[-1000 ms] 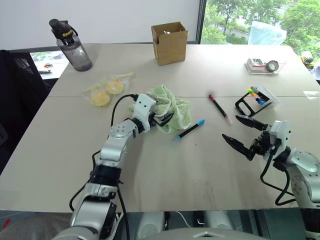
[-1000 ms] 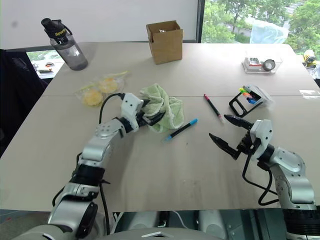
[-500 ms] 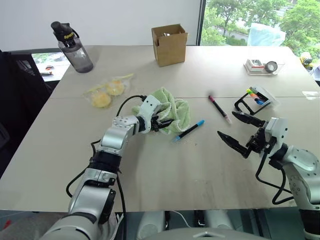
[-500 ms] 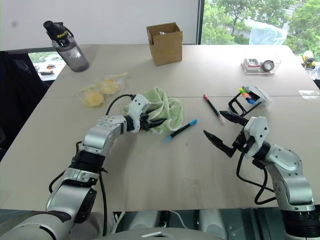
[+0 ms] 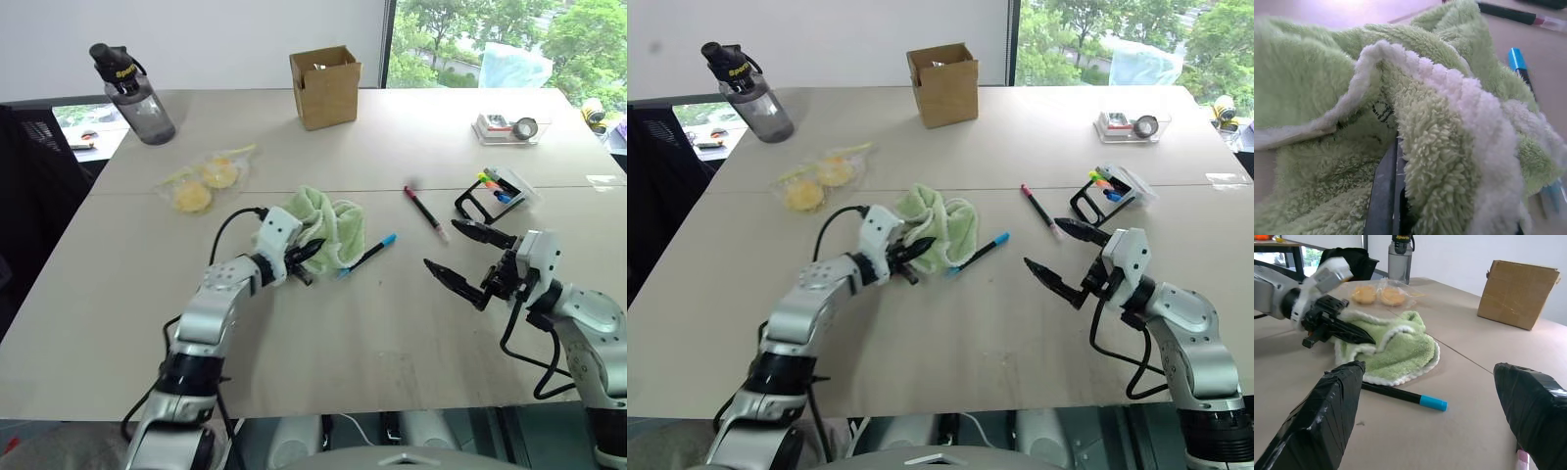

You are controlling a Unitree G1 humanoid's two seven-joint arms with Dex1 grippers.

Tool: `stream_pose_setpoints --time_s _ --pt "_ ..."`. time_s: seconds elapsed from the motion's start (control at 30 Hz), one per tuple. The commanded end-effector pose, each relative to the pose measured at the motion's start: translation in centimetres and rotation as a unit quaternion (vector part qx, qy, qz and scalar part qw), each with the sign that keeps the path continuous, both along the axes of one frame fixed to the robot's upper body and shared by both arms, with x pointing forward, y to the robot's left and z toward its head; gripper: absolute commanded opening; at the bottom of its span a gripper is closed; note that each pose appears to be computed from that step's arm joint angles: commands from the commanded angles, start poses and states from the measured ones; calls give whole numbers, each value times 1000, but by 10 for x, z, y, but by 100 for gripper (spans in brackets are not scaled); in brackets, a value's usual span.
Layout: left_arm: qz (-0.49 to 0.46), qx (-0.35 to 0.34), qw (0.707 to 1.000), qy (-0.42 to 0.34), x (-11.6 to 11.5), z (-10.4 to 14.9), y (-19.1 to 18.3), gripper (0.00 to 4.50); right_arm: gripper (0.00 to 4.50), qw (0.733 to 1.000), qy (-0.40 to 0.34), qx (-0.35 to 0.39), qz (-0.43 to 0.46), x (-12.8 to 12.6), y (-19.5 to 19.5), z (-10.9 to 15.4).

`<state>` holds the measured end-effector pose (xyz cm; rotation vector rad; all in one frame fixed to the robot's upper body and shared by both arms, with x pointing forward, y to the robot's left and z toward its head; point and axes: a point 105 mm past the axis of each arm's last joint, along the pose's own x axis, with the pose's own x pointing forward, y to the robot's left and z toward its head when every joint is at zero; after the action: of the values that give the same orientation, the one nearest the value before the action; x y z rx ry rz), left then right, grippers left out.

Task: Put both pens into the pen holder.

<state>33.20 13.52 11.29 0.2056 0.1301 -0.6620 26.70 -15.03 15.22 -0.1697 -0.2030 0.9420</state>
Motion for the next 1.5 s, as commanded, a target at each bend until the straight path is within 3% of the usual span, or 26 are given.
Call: stream_pose_setpoints --time_s 0.03,0.2,0.4,0.6,0.63,0.7,0.87,0.9,1.1,1.17,1.2,1.27,1.33,1.5 --pt "75 -8 990 -121 -2 61 27 6 450 998 -1 26 54 -6 12 10" --pt "254 -6 949 -185 -2 95 95 6 450 991 14 55 120 -12 26 19" --pt "372 23 919 -125 -28 70 165 6 450 974 33 100 202 -20 41 36" --pt "397 15 914 -80 -44 49 192 6 450 973 29 96 210 -17 45 38" --pt "395 15 915 -78 -44 48 191 108 450 973 28 95 210 -17 45 38" --pt "403 14 910 -96 -46 55 195 166 450 973 24 92 209 -17 44 39" --pt "456 27 878 -146 -51 79 217 409 450 977 13 92 191 -14 42 41" --pt "462 34 871 -161 -51 87 221 438 450 978 13 89 189 -15 43 40" --pt "448 58 866 -212 -48 125 230 438 450 981 20 66 182 -15 41 32" --pt "425 59 878 -214 -45 134 227 438 450 983 18 60 174 -11 40 32" --pt "400 66 894 -191 -43 130 222 438 450 983 17 58 173 -10 39 32" --pt "300 138 941 -71 -46 90 204 438 450 983 16 57 173 -10 39 31" --pt "260 219 940 -8 -59 70 205 438 450 984 15 56 172 -10 39 31" --pt "162 165 972 -34 -55 84 163 438 450 981 33 52 185 -13 40 25"
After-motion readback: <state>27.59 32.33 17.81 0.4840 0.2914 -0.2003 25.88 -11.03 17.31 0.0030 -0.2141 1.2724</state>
